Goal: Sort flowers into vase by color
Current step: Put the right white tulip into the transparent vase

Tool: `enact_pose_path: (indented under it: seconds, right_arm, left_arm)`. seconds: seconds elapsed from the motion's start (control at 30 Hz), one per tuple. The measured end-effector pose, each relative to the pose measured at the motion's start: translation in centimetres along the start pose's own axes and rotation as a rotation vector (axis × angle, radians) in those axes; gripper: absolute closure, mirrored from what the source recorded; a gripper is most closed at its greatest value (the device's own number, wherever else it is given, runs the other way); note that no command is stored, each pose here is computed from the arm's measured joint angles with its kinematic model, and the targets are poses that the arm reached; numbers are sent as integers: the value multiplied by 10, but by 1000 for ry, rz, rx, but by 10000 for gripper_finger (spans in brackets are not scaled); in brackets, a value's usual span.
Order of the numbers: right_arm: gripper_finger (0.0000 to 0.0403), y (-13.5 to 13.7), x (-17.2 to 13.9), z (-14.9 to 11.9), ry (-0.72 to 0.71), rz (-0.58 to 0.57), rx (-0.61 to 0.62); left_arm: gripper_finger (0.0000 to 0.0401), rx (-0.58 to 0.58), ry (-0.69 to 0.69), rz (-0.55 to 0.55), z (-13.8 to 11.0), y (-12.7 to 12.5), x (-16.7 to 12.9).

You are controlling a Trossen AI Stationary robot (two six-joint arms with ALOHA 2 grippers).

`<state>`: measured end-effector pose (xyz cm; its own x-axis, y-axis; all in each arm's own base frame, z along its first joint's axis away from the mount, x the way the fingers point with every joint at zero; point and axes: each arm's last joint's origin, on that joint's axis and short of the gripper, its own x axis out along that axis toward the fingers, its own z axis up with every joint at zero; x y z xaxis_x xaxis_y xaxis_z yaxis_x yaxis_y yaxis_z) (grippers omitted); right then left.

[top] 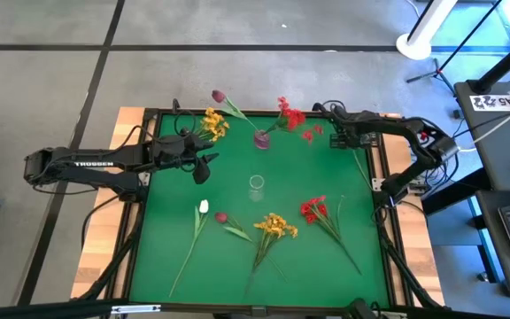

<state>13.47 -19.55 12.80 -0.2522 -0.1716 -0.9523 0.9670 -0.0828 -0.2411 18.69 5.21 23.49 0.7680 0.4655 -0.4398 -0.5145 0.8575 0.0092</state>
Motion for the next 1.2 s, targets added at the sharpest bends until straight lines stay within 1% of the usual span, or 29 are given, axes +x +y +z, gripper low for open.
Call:
enact_pose_path:
  seconds: [0.1,0.17,0.23,0.3,0.43,0.47,0.5,0.63,0.73,0.77,0.9,0.97,1.07,1.2]
  right_arm:
    - [180,4,6,0,45,12,-16]
    - [200,5,6,0,44,13,-37]
    - [232,9,4,-3,33,15,-54]
    - [273,9,1,-5,24,35,-62]
    - [367,9,-5,-9,36,87,-81]
    - [383,8,-7,-9,38,98,-90]
    - [390,8,-7,-9,37,103,-99]
    - [381,6,-12,-9,23,122,-115]
    - [395,1,-22,-12,22,170,-123]
    - [396,0,-28,-13,-1,190,-132]
    - [394,-9,-61,-16,-155,298,-118]
    - [397,-15,-81,-19,-251,377,-104]
    - [395,-27,-111,-26,-400,519,-81]
    - [398,-45,-154,-36,-647,755,-69]
  left_arm:
    - [236,0,1,-5,0,0,0]
    - [236,0,2,-8,0,0,0]
    - [236,0,3,-11,0,0,0]
    - [236,0,4,-11,0,0,0]
    - [236,-11,5,-10,0,0,0]
    - [236,-13,6,-10,0,0,0]
    - [236,-14,6,-10,0,0,0]
    - [236,-18,6,-10,0,0,0]
    - [236,-18,5,-10,0,0,0]
    - [236,-18,6,-10,0,0,0]
    - [236,-19,3,-10,0,0,0]
    - [236,-20,-3,-11,0,0,0]
    - [236,-22,-9,-12,1,0,0]
    - [236,-30,-36,-16,4,-1,0]
